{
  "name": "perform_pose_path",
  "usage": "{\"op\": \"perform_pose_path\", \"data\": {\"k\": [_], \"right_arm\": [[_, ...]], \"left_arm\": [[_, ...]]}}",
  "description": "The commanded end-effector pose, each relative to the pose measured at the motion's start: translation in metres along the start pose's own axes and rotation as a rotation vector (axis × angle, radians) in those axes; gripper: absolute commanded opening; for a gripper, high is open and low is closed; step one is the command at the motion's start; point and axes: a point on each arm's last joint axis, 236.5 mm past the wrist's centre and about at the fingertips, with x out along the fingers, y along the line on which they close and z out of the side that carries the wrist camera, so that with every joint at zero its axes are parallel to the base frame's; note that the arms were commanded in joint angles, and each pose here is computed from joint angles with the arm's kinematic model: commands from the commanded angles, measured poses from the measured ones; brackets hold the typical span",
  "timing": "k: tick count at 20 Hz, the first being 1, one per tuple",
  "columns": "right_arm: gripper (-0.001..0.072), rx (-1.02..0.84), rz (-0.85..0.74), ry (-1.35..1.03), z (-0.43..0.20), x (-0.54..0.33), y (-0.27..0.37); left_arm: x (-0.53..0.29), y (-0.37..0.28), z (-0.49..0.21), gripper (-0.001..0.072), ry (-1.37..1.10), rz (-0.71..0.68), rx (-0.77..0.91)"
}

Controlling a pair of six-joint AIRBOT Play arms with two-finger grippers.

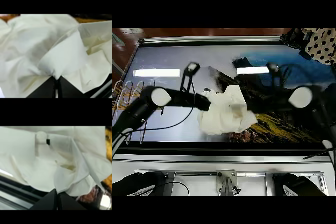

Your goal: Fold the shirts.

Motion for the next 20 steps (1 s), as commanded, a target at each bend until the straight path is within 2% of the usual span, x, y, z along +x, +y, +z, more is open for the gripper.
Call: {"op": "perform_pose_path", "data": {"k": [1,2,3,4,5,6,8,10,13,16,20], "right_arm": [[0.0253,0.04,0.033,0.182,-0.067,0.037,0.018],[0.0577,0.03,0.071,0.204,-0.074,0.038,0.033],[0.064,0.027,0.094,0.239,-0.083,0.036,0.042],[0.064,0.022,0.097,0.279,-0.093,0.032,0.044],[0.0641,0.005,0.085,0.308,-0.099,0.025,0.042],[0.0641,-0.023,0.055,0.305,-0.098,0.018,0.037],[0.0641,-0.057,-0.015,0.201,-0.07,-0.002,0.023],[0.0641,-0.02,-0.055,0.034,-0.022,-0.024,0.009],[0.0641,0.065,-0.082,-0.149,0.038,-0.042,-0.023],[0.0641,0.176,-0.14,-0.081,0.042,-0.021,-0.076],[0.0641,0.204,-0.128,0.089,0.02,0.013,-0.101]], "left_arm": [[0.023,0.025,-0.064,0.0061,0.144,0.074,0.004],[0.019,0.03,-0.063,0.0063,0.145,0.097,0.046],[0.012,0.03,-0.062,0.0078,0.148,0.097,0.077],[0.001,0.028,-0.064,0.0246,0.166,0.09,0.106],[-0.011,0.028,-0.065,0.0478,0.175,0.088,0.104],[-0.025,0.027,-0.063,0.0606,0.164,0.09,0.099],[-0.052,0.027,-0.05,0.061,0.092,0.105,0.032],[-0.068,0.022,-0.035,0.0616,0.009,0.096,-0.107],[-0.059,-0.012,-0.012,0.0616,-0.069,-0.064,-0.271],[-0.029,-0.016,0.012,0.0615,-0.136,-0.135,-0.399],[0.023,-0.005,-0.02,0.0614,0.018,-0.136,-0.496]]}}
